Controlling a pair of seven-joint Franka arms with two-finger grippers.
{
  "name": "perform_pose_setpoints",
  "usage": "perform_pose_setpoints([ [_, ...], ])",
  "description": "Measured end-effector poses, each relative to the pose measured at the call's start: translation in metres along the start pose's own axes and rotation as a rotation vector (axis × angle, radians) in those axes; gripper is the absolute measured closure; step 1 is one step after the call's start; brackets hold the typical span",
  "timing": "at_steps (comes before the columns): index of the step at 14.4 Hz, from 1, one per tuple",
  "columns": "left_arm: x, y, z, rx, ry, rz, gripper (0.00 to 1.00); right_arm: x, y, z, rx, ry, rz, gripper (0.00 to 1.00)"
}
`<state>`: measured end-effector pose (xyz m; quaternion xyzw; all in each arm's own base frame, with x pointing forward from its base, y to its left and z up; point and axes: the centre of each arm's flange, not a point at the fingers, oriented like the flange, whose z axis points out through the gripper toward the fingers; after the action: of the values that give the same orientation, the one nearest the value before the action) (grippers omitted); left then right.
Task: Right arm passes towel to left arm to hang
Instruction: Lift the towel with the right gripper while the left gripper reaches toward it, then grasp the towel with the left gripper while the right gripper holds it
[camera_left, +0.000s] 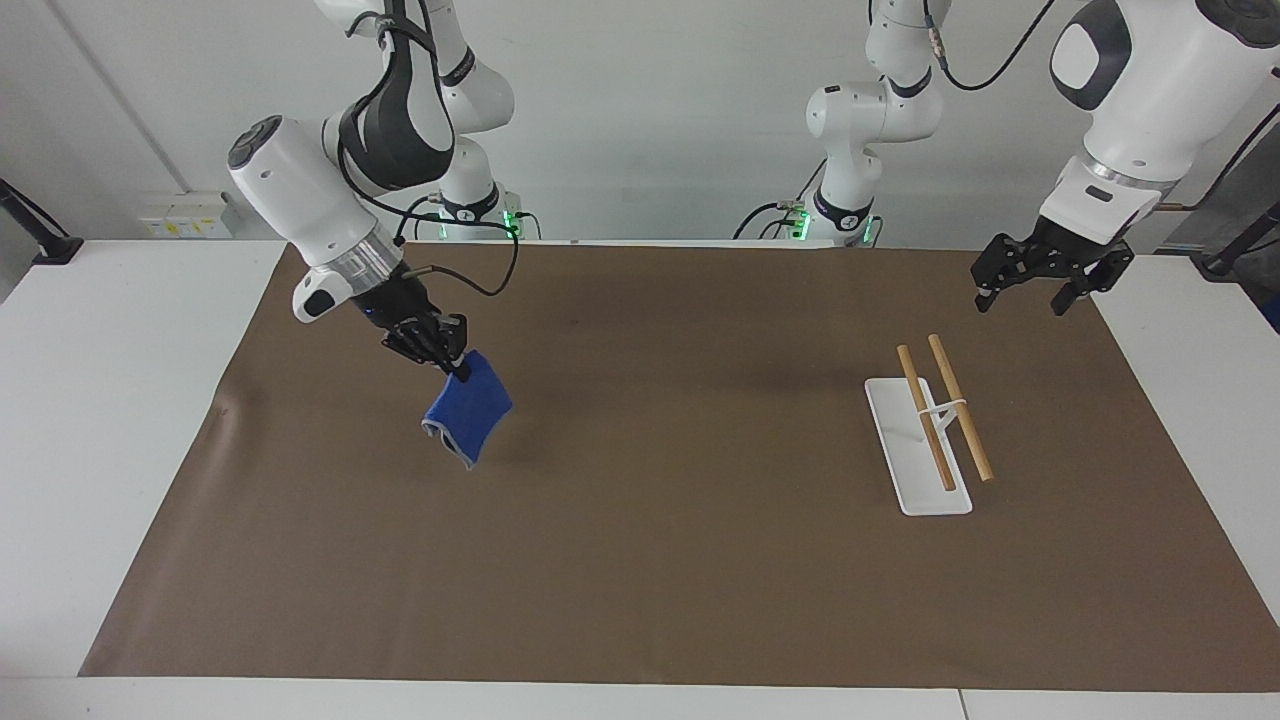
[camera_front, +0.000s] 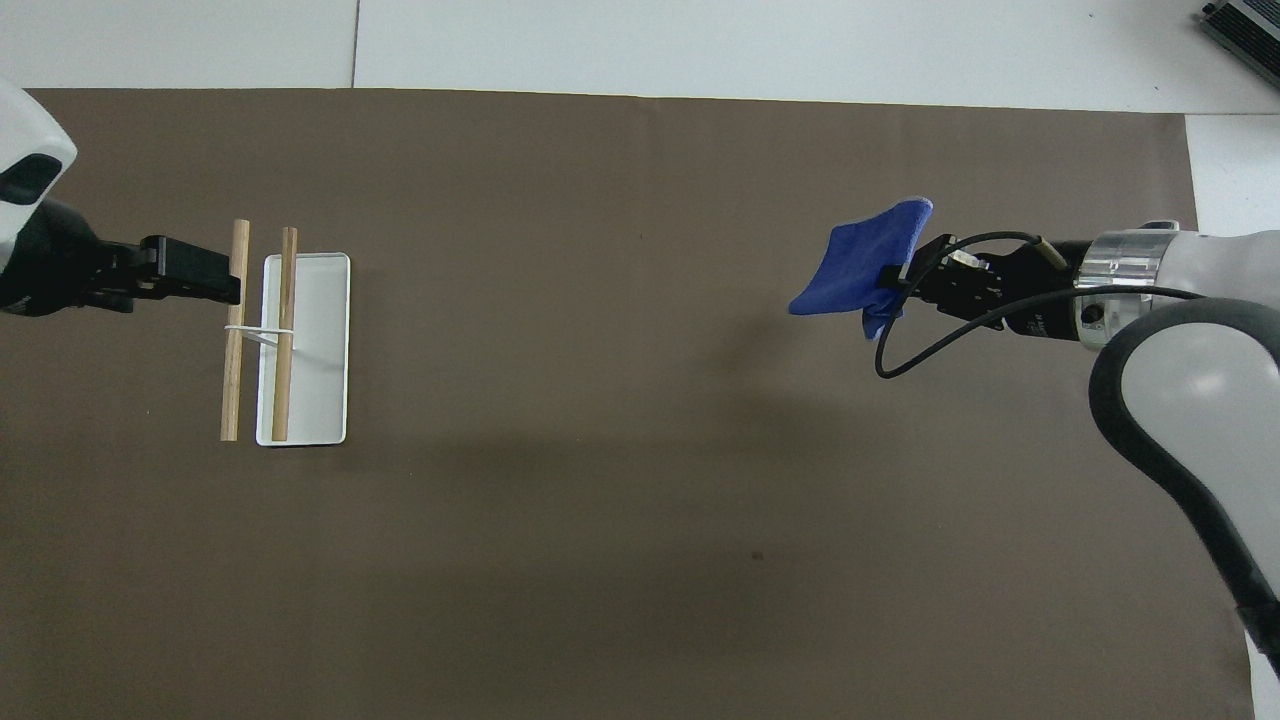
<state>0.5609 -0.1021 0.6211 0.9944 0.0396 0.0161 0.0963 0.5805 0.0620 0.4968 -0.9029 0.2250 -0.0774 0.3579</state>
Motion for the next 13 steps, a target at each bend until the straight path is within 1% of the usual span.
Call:
perform_pose_setpoints([
  [2,-0.004,0.037,0.004,-0.102,0.016,-0.177,0.0,-0.004,-0.012,0.006,0.099,0.012,0.107,0.92],
  [4,-0.009,0.072,0.016,-0.208,0.046,-0.349,0.0,-0.012,-0.026,0.015,0.171,0.01,0.201,0.92],
  [7,-0.027,0.119,0.046,-0.363,0.114,-0.561,0.0,-0.028,-0.047,0.031,0.278,-0.009,0.328,0.92],
  [10,-0.048,0.153,0.066,-0.47,0.161,-0.718,0.0,-0.05,-0.069,0.051,0.351,0.002,0.433,0.92],
  [13,-0.06,0.174,0.079,-0.565,0.173,-0.815,0.0,-0.08,-0.088,0.073,0.384,0.003,0.481,0.92],
])
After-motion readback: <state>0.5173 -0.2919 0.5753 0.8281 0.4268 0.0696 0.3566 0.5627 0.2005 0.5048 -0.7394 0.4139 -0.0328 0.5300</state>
